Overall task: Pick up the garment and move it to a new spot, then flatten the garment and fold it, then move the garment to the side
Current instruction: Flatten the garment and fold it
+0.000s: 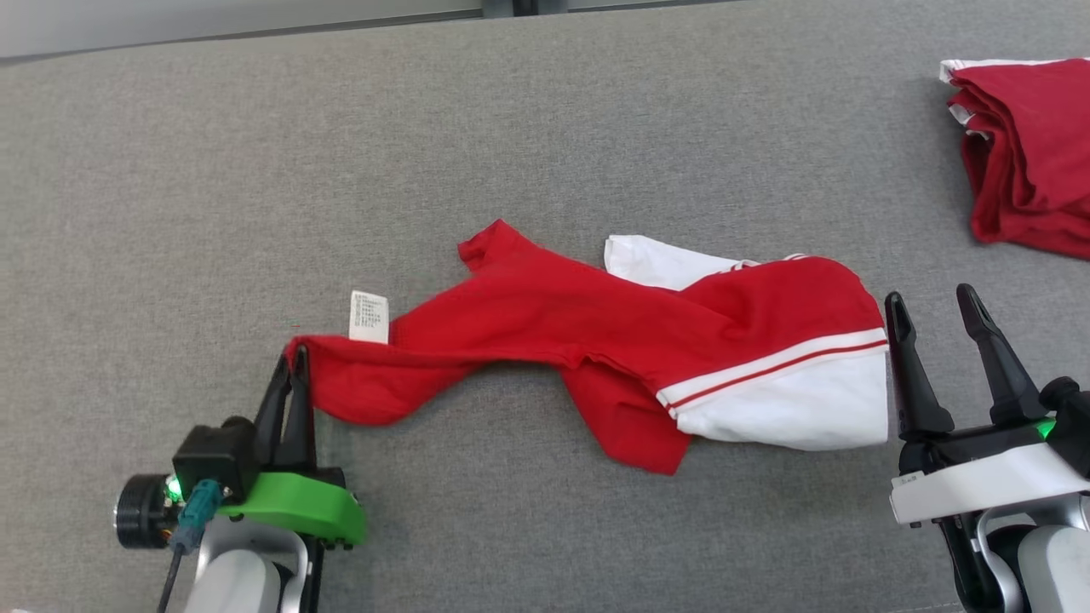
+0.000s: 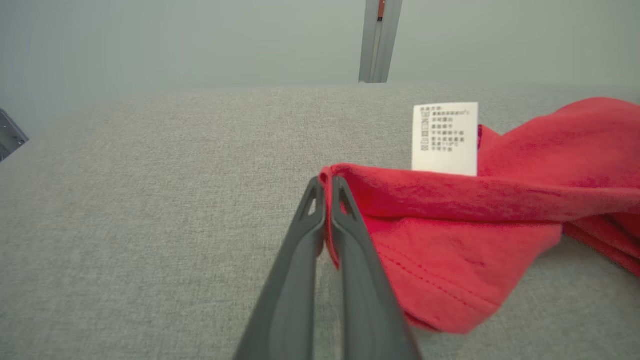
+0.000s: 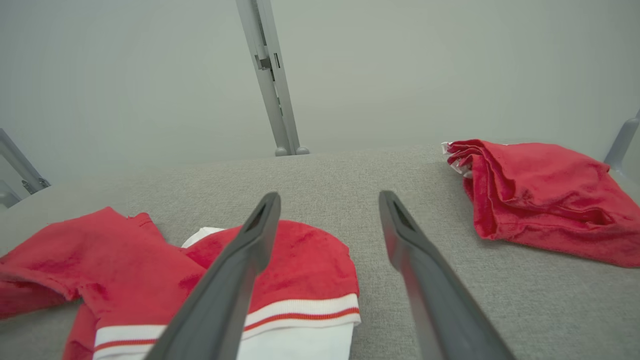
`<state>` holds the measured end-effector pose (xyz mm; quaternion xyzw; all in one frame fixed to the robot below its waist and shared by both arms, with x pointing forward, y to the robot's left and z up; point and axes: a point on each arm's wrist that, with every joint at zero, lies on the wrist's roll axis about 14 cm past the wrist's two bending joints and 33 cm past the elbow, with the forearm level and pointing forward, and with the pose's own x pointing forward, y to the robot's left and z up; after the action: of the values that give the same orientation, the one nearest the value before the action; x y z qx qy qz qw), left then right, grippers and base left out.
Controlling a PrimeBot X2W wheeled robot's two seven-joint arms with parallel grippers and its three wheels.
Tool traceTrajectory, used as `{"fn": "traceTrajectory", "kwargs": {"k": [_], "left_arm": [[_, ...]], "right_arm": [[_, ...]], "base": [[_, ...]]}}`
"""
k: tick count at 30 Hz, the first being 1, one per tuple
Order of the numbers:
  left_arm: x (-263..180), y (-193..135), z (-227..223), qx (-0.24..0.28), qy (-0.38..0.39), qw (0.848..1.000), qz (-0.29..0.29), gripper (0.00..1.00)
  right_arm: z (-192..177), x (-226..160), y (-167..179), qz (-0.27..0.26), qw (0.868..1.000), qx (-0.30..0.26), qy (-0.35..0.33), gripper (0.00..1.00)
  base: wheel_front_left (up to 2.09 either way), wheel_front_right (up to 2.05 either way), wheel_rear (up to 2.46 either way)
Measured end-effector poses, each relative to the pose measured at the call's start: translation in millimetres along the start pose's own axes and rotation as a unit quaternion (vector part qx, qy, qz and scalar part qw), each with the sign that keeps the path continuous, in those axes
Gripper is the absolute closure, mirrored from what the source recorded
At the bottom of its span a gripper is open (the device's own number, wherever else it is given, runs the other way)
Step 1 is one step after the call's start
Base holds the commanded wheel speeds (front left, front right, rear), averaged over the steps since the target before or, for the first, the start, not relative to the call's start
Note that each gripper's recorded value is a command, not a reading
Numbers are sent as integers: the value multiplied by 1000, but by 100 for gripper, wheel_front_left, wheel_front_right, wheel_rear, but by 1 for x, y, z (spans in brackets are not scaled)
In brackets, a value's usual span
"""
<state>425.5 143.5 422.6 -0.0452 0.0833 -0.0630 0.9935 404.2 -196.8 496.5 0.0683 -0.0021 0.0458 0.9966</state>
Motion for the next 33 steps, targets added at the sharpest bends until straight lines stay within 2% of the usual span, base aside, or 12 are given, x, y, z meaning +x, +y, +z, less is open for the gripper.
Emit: {"fn": "traceTrajectory", "kwargs": {"k": [1, 2, 3, 8, 13, 17, 22, 33], "left_arm": [[-4, 0, -7, -11, 11, 1000, 5, 96], [-6, 1, -12, -17, 17, 1000, 9, 18], [-8, 3, -15, -27, 21, 999, 15, 0], [-9, 16, 2, -54, -7, 998, 45, 0], [-10, 30, 35, -44, -57, 995, 66, 0], [-12, 22, 57, -15, -89, 995, 49, 0], [-21, 11, 60, 9, -86, 996, 34, 0], [-36, 6, 63, 12, -88, 995, 34, 0]], "right_arm": [[0, 2, 2, 3, 1000, 0, 0, 0], [-1, 3, 3, 6, 1000, 0, 2, 0], [-1, 5, 4, 9, 1000, -1, 3, 0], [5, 10, 10, 21, 1000, -9, -3, 0], [12, 7, 14, 26, 999, -17, -9, 0], [10, -4, 15, 24, 1000, -16, 0, 0], [6, -18, 17, 22, 1000, -12, 11, 0], [13, -29, 19, 21, 1000, -10, 6, 0]], "base": [[0, 0, 0], [0, 0, 0], [0, 0, 0], [0, 0, 0], [0, 0, 0], [0, 0, 0], [0, 0, 0], [0, 0, 0]]}}
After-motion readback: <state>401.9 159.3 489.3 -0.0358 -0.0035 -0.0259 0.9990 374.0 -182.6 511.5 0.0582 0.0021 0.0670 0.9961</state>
